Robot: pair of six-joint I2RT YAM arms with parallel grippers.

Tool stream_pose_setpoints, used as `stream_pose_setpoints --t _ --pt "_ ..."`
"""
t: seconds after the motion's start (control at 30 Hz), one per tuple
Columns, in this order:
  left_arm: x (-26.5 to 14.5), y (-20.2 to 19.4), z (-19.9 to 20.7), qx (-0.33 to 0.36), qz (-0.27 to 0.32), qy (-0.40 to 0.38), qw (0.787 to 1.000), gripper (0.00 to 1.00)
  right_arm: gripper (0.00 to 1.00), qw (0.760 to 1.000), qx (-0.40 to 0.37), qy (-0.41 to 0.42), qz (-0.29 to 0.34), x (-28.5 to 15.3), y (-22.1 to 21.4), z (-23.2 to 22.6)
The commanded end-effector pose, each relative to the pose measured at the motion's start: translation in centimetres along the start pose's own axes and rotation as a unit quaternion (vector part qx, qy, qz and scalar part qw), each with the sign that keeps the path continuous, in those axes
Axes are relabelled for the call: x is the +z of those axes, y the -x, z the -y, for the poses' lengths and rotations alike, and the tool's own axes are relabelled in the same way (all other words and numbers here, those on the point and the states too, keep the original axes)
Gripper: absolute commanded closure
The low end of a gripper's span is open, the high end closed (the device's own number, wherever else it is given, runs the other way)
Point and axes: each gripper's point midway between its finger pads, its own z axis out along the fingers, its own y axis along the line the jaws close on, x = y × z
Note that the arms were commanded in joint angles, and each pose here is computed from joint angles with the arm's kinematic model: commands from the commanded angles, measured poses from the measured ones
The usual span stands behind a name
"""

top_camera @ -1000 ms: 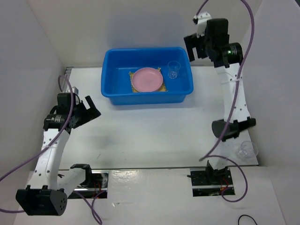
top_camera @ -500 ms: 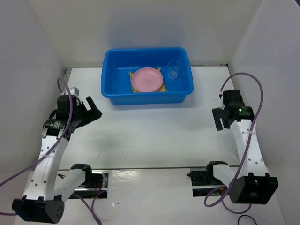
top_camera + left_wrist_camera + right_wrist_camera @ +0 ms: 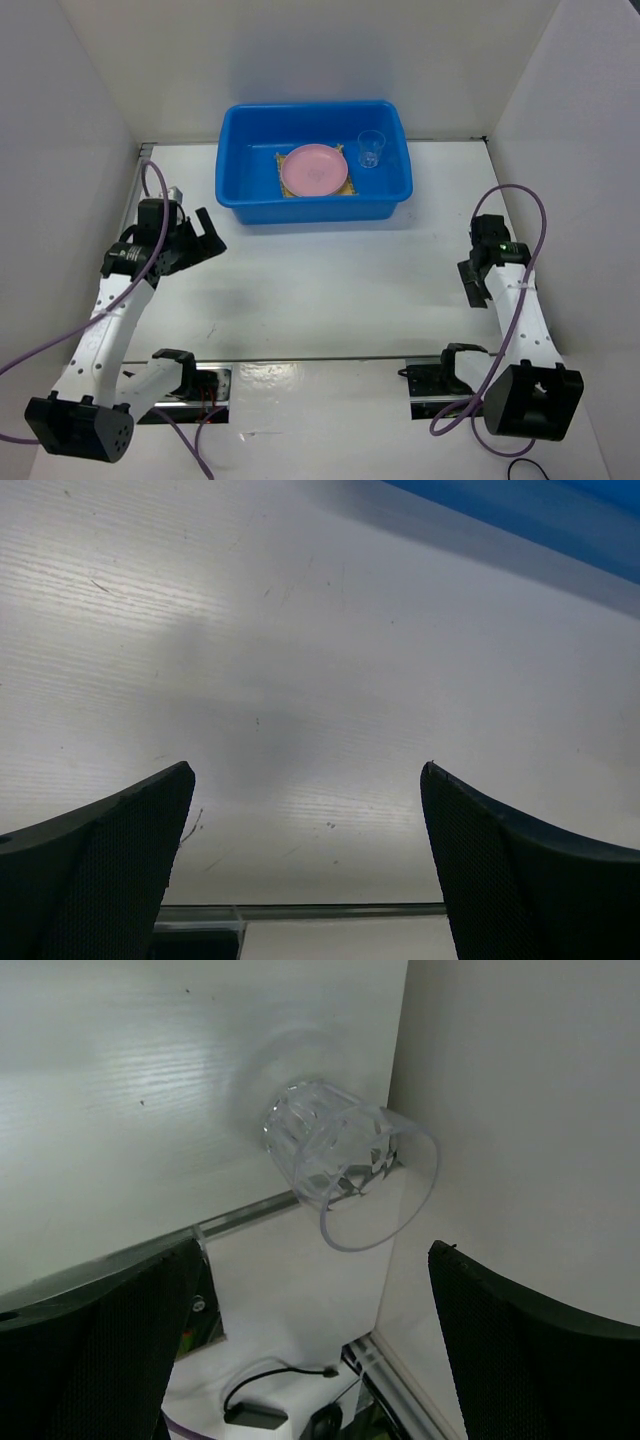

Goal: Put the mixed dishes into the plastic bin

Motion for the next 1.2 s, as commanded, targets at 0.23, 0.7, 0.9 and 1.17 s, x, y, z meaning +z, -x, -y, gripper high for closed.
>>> stream_pose_setpoints --t 0.23,0.7,0.9,1.17 --pt "-0.8 -1.4 1.7 0.030 -0.026 -0.027 0.999 0.00 0.02 0.997 0.081 -0.016 0.003 0.0 0.1 3.0" --pt "-0.1 -4.5 5.1 0.097 -0.075 -0.073 0.990 0.00 0.02 0.993 0.054 0.085 -0.058 3.5 -2.9 2.9" --pt "-0.2 -4.6 5.3 0.100 -0.073 -0.078 0.989 0.00 0.15 0.988 0.009 0.124 -0.096 5.6 -3.2 1.6" --pt "-0.3 -4.4 5.2 0.100 -0.066 -0.076 0.990 0.00 1.00 0.974 -0.001 0.174 -0.144 7.2 -4.3 0.2"
